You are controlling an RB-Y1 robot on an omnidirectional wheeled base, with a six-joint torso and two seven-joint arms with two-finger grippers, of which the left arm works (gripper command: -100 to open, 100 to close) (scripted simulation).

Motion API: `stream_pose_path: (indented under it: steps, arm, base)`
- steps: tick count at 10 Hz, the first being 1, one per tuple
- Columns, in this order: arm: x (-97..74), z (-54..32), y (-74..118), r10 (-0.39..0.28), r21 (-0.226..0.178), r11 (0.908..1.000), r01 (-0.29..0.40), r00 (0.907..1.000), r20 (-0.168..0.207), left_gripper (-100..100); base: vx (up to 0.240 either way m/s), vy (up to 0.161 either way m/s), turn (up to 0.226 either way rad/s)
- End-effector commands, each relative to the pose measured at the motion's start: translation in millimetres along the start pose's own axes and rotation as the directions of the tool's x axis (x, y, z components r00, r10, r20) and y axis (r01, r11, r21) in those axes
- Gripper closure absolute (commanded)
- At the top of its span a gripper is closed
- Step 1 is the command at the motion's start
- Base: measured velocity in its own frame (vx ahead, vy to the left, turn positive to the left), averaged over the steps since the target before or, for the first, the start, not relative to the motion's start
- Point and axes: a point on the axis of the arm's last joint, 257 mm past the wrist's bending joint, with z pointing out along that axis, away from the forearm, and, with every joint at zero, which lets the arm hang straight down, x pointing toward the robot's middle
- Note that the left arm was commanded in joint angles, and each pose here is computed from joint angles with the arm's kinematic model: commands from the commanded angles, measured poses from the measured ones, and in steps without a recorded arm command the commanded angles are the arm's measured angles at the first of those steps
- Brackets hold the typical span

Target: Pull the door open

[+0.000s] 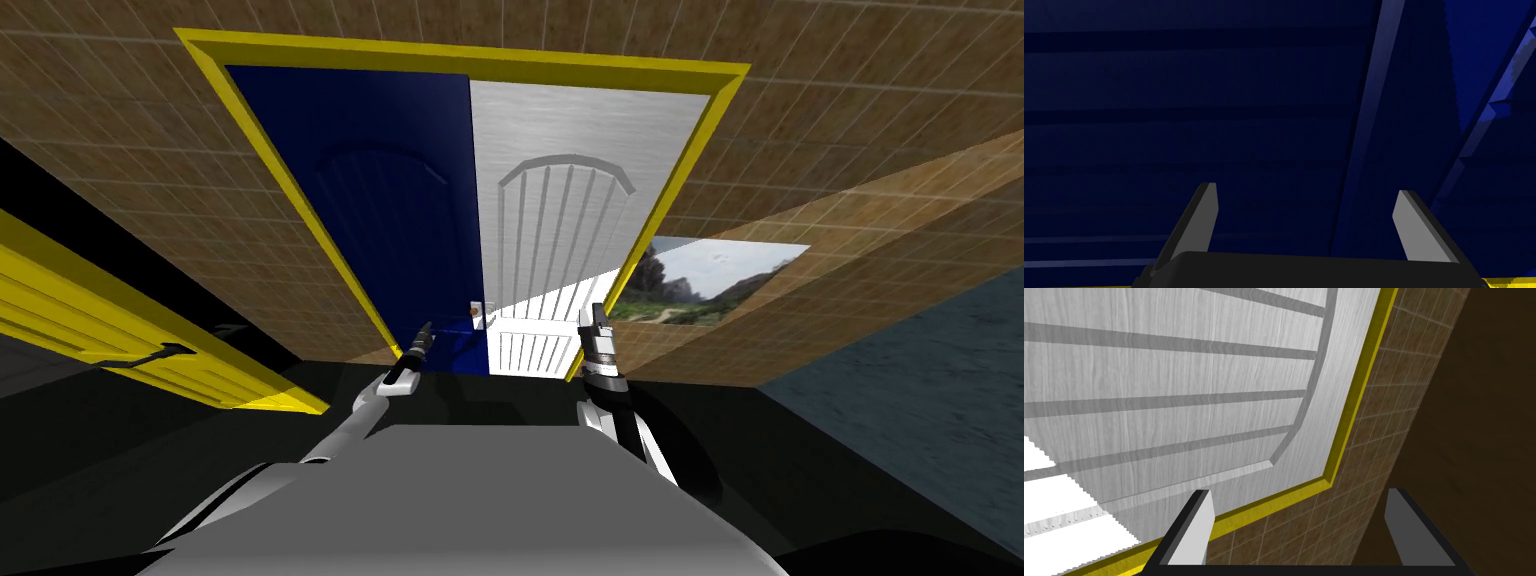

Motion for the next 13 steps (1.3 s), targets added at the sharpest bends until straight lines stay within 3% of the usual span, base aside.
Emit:
stream_pose_path:
  steps: [1, 4, 6, 7, 8, 13]
  arm:
    - [3.0, 1.6, -3.2, -0.003, 0.006, 1.0, 0.003, 1.0, -0.003, -100]
    - [32.9, 10.2, -13.8, -0.02, 0.03, 0.9993, 0.021, 0.9989, -0.042, -100]
    - [64.3, 17.4, -25.5, -0.036, 0.055, 0.9977, 0.041, 0.9958, -0.084, -100]
    - [57.8, 17.7, -22.7, -0.03, 0.048, 0.9983, 0.034, 0.9969, -0.072, -100]
    - [57.8, 17.7, -22.7, -0.03, 0.048, 0.9983, 0.034, 0.9969, -0.072, 100]
    - [57.8, 17.7, -22.7, -0.03, 0.048, 0.9983, 0.034, 0.9969, -0.072, 100]
  base:
    - [0.179, -0.034, -0.091]
    - [0.197, -0.087, -0.137]
    - [0.206, -0.164, -0.197]
    - [0.094, -0.083, -0.024]
    - [-0.01, 0.011, 0.028]
    - [-0.019, 0.013, -0.01]
